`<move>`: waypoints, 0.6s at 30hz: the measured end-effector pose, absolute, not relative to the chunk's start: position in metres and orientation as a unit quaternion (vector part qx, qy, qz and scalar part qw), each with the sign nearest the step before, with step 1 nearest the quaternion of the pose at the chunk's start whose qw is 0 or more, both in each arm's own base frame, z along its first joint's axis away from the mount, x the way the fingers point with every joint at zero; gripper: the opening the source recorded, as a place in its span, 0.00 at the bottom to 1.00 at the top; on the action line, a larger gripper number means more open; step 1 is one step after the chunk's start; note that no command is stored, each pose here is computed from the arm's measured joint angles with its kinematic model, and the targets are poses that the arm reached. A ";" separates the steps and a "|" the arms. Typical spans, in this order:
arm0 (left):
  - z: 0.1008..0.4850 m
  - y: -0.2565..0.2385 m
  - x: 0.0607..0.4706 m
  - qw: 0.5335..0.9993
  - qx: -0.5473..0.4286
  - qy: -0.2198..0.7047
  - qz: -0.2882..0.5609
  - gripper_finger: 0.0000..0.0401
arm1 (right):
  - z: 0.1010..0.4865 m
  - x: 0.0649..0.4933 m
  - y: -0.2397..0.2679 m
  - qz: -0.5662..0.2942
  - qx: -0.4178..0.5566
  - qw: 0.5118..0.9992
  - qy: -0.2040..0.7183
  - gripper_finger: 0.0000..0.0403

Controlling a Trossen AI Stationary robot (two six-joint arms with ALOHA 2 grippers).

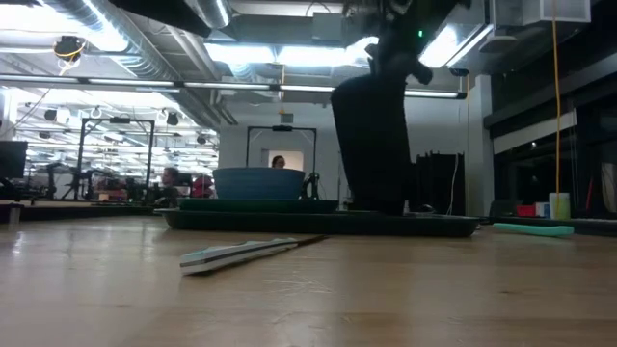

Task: Set up tray
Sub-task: Put the black napkin on the green tray

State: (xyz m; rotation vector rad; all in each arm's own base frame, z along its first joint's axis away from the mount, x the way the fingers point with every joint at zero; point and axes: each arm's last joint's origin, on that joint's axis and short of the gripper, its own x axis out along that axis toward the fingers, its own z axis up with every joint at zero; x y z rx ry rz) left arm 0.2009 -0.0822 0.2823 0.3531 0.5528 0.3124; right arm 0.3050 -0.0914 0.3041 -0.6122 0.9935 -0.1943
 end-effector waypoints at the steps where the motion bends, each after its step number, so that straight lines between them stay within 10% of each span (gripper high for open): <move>1: 0.282 -0.082 0.201 0.935 0.173 0.271 0.153 0.01 | 0.302 0.304 -0.100 -0.089 -0.301 0.823 0.474 0.02; 18: 0.253 -0.059 0.195 0.933 0.104 0.275 0.205 0.01 | 0.272 0.307 -0.171 0.038 -0.521 0.700 0.488 0.02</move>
